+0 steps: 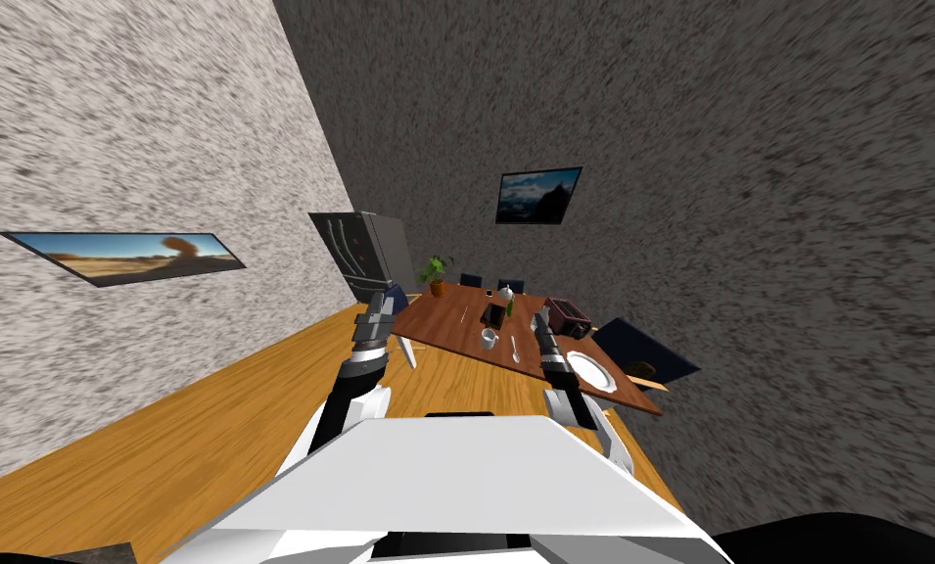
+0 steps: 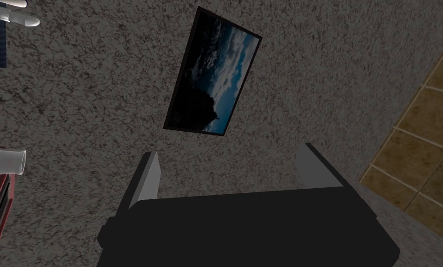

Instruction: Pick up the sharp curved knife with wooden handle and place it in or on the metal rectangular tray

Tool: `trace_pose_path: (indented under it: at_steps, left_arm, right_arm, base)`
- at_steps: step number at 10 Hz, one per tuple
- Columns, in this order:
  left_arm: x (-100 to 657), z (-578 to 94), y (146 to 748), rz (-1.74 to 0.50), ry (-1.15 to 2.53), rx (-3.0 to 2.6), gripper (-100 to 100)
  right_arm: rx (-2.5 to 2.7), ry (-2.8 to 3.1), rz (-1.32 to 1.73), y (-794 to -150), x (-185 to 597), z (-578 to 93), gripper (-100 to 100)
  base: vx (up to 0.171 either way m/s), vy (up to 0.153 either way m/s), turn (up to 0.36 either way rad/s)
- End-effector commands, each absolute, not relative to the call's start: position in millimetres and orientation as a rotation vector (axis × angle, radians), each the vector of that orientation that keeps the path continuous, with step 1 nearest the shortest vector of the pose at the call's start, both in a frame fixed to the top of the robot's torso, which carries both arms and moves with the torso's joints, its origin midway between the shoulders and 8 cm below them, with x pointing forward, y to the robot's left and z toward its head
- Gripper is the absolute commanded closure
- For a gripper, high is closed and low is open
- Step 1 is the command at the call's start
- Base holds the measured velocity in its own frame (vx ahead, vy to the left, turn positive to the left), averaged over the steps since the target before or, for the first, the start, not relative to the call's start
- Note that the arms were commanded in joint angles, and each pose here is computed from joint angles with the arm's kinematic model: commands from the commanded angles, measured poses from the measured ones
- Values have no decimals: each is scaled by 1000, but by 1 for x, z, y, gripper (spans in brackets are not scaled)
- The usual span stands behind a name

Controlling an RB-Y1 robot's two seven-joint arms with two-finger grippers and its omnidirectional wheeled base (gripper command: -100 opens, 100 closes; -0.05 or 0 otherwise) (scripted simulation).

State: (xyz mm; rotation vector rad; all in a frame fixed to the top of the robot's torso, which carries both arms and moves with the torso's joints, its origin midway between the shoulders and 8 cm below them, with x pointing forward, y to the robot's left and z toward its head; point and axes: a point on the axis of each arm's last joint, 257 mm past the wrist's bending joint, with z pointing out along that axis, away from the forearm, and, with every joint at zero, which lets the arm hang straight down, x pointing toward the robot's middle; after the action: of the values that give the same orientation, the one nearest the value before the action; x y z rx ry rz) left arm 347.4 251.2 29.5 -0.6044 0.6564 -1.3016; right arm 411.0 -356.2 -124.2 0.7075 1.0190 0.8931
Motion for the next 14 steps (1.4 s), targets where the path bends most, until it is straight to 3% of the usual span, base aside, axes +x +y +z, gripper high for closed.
trace_pose_path:
  at_steps: [1, 14]
  left_arm:
    - [347, 30, 251, -1302, 656, -604, 0]
    - [347, 30, 251, -1301, 657, -604, 0]
  right_arm:
    - [701, 1045, 852, -360, 416, -133, -100]
    - [551, 1289, 385, -436, 433, -221, -100]
  base:
    - [-7, 90, 17]
    - [1, 90, 37]
